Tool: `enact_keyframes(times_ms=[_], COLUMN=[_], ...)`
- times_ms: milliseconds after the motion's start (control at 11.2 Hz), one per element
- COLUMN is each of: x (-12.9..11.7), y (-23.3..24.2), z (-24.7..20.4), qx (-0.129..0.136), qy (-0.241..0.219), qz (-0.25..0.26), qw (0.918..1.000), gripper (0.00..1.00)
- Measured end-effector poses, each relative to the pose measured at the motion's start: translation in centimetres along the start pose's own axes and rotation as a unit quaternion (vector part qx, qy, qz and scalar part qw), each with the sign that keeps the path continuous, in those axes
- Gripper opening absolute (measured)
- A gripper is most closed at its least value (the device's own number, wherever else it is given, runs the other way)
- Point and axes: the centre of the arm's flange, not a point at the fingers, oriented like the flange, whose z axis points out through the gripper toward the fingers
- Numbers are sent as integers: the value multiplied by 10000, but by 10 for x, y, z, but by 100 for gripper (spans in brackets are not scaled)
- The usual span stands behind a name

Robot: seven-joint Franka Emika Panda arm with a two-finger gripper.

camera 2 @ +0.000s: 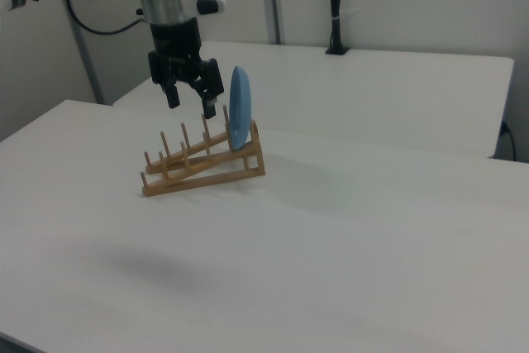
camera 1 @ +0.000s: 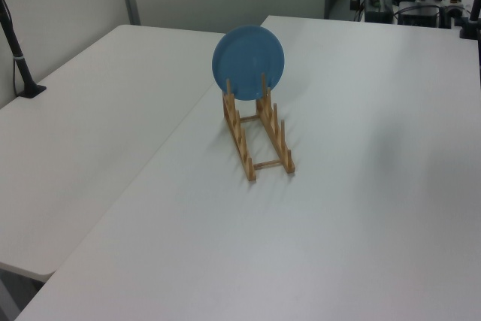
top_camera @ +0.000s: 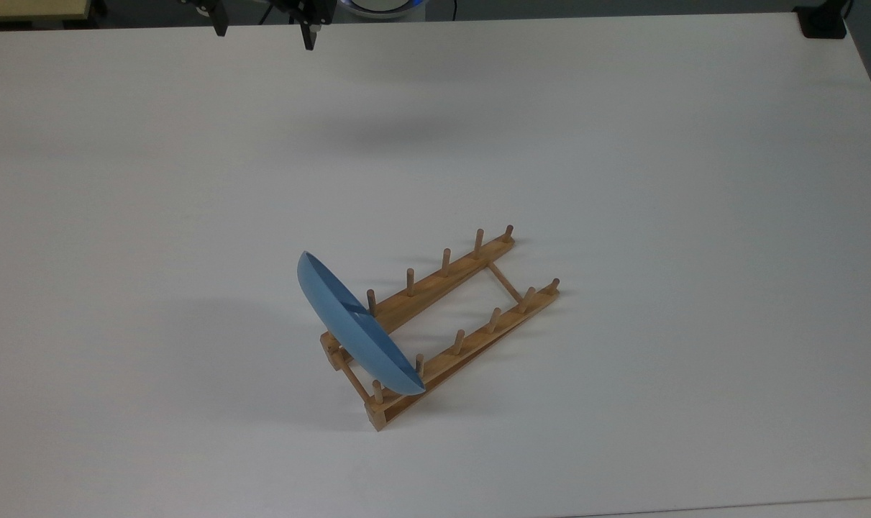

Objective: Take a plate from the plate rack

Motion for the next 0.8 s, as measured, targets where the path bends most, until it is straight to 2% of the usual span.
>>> enact_keyframes(times_ms=[803], x=[21], y=[3], z=[19], qx=[-131], qy=[159], qz=[36], qw=[9998], gripper=[100])
